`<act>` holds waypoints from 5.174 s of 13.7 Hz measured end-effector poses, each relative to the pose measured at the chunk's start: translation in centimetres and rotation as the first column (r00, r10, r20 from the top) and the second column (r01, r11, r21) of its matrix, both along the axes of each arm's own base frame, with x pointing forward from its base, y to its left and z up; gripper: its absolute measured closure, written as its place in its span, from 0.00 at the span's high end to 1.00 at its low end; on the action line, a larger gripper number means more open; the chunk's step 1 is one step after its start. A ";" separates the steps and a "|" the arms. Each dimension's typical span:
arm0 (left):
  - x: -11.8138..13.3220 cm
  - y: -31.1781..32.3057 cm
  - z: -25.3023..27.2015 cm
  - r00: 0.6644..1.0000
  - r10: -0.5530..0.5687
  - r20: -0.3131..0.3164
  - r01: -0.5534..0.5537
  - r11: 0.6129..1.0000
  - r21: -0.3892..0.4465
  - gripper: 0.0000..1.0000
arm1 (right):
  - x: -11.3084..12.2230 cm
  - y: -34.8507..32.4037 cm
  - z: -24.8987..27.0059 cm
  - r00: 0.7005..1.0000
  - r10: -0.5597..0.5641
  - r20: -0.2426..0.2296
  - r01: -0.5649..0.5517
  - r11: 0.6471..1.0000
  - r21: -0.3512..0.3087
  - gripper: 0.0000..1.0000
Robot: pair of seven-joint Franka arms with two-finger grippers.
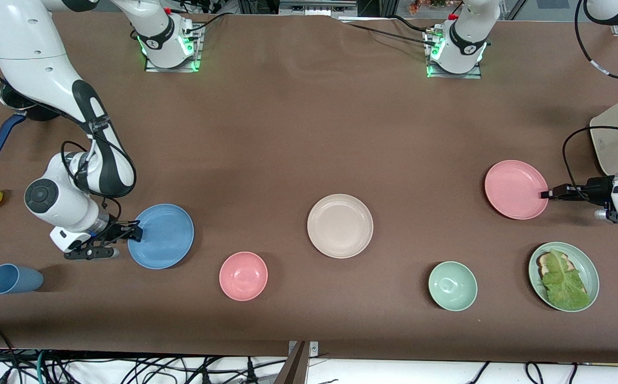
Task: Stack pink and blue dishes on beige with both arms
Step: 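Grasp the pink plate rim with the left gripper and lift it, then lower the pink plate onto the beige while the right gripper grasps the blue, then carry the blue plate onto the pink plate while the left gripper withdraws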
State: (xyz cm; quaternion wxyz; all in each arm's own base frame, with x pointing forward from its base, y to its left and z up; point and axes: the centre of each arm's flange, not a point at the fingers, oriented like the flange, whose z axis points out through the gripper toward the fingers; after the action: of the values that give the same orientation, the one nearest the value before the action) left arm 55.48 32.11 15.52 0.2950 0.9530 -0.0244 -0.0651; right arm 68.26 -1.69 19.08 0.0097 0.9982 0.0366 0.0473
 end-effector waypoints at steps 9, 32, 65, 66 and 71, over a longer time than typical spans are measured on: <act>3.9 -4.7 7.5 1.000 -0.023 0.017 0.023 1.000 0.011 0.05 | 0.0 0.4 0.0 1.000 -0.004 -0.003 0.004 1.000 0.011 0.55; 8.7 -57.8 16.0 0.995 -0.078 0.058 0.044 0.895 0.443 0.05 | -0.2 0.5 0.5 0.999 -0.012 -0.052 0.013 1.000 0.018 0.09; 11.4 -56.4 18.3 0.998 0.023 0.062 -0.051 0.866 0.498 1.00 | -5.4 31.0 12.8 0.943 -0.225 -0.245 0.261 0.957 0.124 0.05; 11.7 -54.4 19.7 0.998 0.011 0.056 -0.037 0.866 0.499 1.00 | -6.1 32.8 12.8 0.937 -0.248 -0.247 0.283 0.952 0.119 0.05; 12.5 -44.1 24.2 0.999 -0.040 0.018 0.026 0.867 0.498 1.00 | -10.2 41.8 13.0 0.906 -0.366 -0.212 0.398 0.908 0.131 0.05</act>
State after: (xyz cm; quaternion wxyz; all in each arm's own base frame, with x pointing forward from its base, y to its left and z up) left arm 67.96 -11.95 39.68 0.0383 0.9970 -0.0272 -0.0610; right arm 58.04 40.11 32.04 -0.0702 0.9830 -0.1636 -0.0445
